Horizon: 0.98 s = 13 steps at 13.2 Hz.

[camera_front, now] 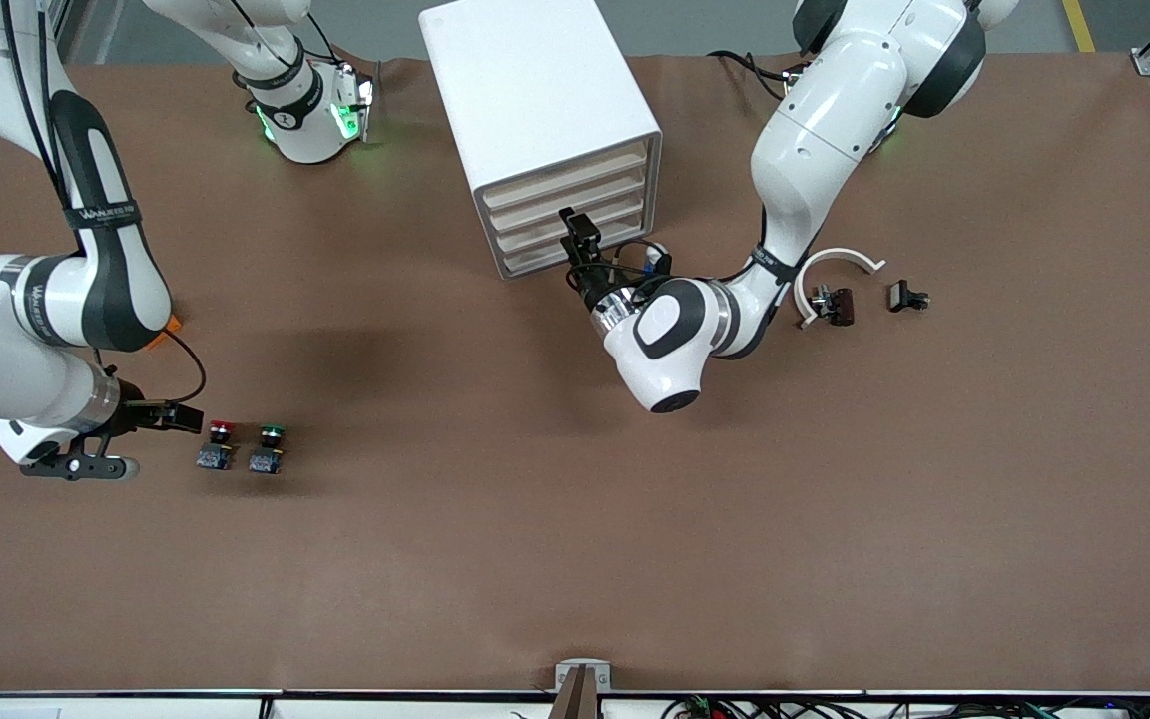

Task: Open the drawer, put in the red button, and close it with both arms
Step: 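Grip the drawer with the left gripper while the right gripper reaches the red button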

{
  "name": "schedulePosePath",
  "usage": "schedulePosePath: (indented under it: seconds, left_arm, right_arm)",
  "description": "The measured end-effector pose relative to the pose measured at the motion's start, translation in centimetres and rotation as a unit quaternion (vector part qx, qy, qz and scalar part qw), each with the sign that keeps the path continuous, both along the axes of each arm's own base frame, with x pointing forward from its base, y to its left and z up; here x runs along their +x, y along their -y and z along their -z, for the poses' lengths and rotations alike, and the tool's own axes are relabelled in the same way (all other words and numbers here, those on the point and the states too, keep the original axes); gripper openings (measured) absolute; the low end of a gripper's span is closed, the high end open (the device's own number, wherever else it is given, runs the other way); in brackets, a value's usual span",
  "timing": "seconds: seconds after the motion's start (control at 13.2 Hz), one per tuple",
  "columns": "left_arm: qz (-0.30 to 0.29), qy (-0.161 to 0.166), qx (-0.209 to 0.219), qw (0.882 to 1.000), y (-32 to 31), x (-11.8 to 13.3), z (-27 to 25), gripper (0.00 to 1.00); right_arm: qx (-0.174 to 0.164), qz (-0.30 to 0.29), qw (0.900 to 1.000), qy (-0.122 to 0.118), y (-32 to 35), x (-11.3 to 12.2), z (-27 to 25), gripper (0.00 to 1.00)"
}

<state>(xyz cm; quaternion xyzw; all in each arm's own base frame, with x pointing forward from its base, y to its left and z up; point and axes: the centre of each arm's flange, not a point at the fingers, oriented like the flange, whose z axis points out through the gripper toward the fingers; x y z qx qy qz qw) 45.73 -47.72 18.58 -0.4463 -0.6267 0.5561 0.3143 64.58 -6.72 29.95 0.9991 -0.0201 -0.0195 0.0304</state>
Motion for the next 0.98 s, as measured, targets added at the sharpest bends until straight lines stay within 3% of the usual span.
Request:
schedulePosePath:
  seconds: [0.23,0.53,0.98]
  left_arm:
    - [0.018,-0.012,-0.001,1.0,0.7,-1.3,0.1,0.59]
    - [0.032,-0.019,0.001,0.999,1.6,-2.7,0.7,0.55]
    - [0.03,-0.024,0.006,0.999,1.2,-2.6,1.5,0.25]
  right_arm:
    - [0.001,0.006,1.0,0.01,1.0,0.4,3.2,1.0]
    - [0.004,0.006,1.0,0.001,1.2,0.3,7.1,1.0]
    - [0.006,0.004,1.0,0.002,1.1,0.2,11.1,1.0]
